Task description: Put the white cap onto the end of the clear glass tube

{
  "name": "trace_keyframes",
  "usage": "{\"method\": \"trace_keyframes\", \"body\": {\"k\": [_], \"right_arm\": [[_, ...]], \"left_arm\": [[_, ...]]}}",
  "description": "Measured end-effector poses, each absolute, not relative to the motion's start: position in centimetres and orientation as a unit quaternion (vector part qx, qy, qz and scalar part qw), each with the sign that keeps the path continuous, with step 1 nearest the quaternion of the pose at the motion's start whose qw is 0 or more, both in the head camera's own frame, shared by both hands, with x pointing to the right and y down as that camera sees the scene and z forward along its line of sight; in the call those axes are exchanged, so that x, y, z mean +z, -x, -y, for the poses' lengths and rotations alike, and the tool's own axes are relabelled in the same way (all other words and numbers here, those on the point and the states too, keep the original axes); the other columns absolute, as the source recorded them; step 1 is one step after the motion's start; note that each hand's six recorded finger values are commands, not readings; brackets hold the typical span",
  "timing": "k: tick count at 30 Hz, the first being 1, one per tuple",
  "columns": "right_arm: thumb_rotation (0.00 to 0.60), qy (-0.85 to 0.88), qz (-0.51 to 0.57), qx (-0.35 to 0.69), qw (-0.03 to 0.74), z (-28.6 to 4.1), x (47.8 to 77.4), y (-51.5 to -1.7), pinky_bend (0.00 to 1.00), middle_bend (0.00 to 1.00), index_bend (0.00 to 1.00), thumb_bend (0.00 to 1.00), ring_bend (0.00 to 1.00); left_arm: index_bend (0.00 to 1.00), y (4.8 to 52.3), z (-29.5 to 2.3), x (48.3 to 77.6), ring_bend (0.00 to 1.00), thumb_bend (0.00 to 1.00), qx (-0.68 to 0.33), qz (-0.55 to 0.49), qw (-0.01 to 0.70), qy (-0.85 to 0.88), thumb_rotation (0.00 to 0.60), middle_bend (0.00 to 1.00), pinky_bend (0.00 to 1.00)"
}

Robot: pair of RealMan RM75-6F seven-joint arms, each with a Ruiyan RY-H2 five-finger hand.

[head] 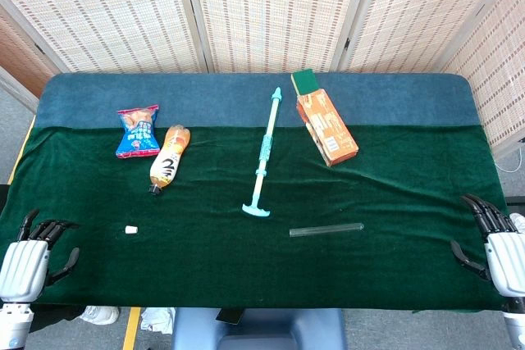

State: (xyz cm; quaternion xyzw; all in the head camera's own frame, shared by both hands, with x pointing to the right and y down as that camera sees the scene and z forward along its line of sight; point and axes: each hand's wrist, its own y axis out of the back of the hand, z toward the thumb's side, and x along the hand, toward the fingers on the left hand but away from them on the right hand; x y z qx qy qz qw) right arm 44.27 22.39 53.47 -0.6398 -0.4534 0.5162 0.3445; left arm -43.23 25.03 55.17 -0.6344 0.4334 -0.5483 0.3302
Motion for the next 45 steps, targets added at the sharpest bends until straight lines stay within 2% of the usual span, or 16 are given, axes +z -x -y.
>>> {"method": "trace_keyframes", "body": {"k": [10,16,19,21,24,27,29,34,45], "right_arm": [[0.6,0.648,0.446,0.512,0.347,-22.0,53.6,-43.7,0.22,0.16,0.11,0.41,0.15],[0.6,0.646,0.449,0.51,0.349,-21.8,53.4,-43.8,0.22,0.16,0.11,0.41,0.15],[0.6,0.645,0.448,0.511,0.349,-21.7,53.5,-43.8,0.22,0.16,0.11,0.41,0.15],[0.6,0.645,0.447,0.512,0.349,-21.6,53.5,-43.7,0.22,0.16,0.11,0.41,0.15],[0.6,0.645,0.445,0.513,0.349,-21.5,53.6,-43.6,0.22,0.17,0.11,0.41,0.15],[0.6,0.646,0.442,0.516,0.348,-21.4,53.8,-43.5,0.22,0.17,0.11,0.41,0.17],[0.6,0.646,0.439,0.519,0.348,-21.3,54.0,-43.5,0.22,0.18,0.11,0.41,0.17],[0.6,0.645,0.436,0.522,0.347,-21.0,54.2,-43.3,0.22,0.2,0.11,0.41,0.18],[0.6,0.645,0.434,0.526,0.345,-20.9,54.5,-43.2,0.22,0.21,0.11,0.41,0.19]], "left_arm": [[0.36,43.8,-25.2,55.9,0.3,0.45,-0.558,-0.434,0.329,0.626,0.6,0.38,0.08],[0.36,44.5,-24.9,57.0,0.34,0.45,-0.565,-0.426,0.331,0.624,0.6,0.39,0.14],[0.37,44.8,-24.7,57.8,0.42,0.46,-0.573,-0.412,0.339,0.622,0.6,0.46,0.27],[0.39,44.9,-24.6,58.3,0.49,0.48,-0.576,-0.404,0.342,0.622,0.6,0.55,0.42],[0.41,45.0,-24.6,59.3,0.68,0.54,-0.585,-0.387,0.342,0.626,0.6,0.77,0.64],[0.41,44.8,-24.7,60.3,0.84,0.66,-0.59,-0.37,0.331,0.637,0.6,0.94,0.77],[0.4,44.7,-24.7,61.2,0.88,0.71,-0.595,-0.357,0.319,0.646,0.6,0.98,0.81],[0.35,44.6,-24.8,63.5,0.92,0.77,-0.612,-0.322,0.29,0.661,0.6,1.0,0.84],[0.29,43.3,-24.9,66.6,0.92,0.78,-0.636,-0.269,0.254,0.677,0.6,1.0,0.84]]}}
